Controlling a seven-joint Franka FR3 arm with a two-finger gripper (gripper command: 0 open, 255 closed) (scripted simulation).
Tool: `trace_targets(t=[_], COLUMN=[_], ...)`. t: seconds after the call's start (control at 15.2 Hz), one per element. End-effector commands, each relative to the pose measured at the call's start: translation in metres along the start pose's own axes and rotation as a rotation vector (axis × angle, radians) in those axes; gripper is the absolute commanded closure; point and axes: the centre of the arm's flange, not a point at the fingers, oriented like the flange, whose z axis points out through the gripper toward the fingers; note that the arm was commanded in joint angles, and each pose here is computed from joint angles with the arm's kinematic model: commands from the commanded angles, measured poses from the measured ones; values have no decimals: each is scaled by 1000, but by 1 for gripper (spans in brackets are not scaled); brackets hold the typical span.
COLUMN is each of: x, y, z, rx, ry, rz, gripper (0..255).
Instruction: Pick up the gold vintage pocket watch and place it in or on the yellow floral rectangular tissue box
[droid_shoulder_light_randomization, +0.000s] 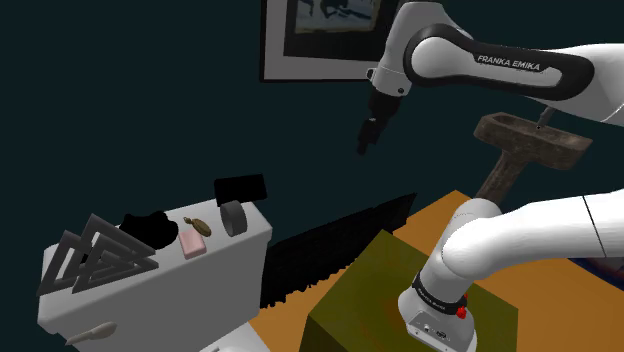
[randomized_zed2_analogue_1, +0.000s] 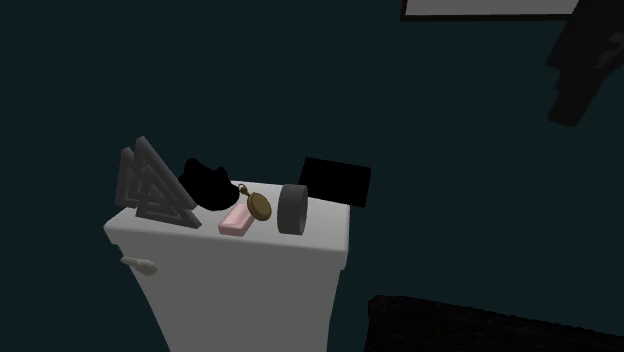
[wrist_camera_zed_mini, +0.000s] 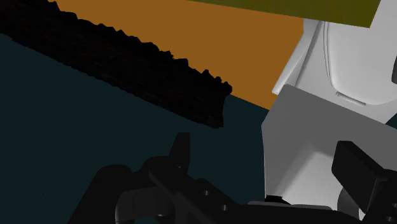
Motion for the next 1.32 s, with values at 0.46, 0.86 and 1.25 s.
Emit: trace_targets(t=[0.46,0.86,1.25], x=[71,126,177], y=[-62,-120,-180], z=[27,54,83], rx=[-45,-84,-123], ry=[-14,-26,-38], rz=[-96,-177,-259], gripper=[0,0,0])
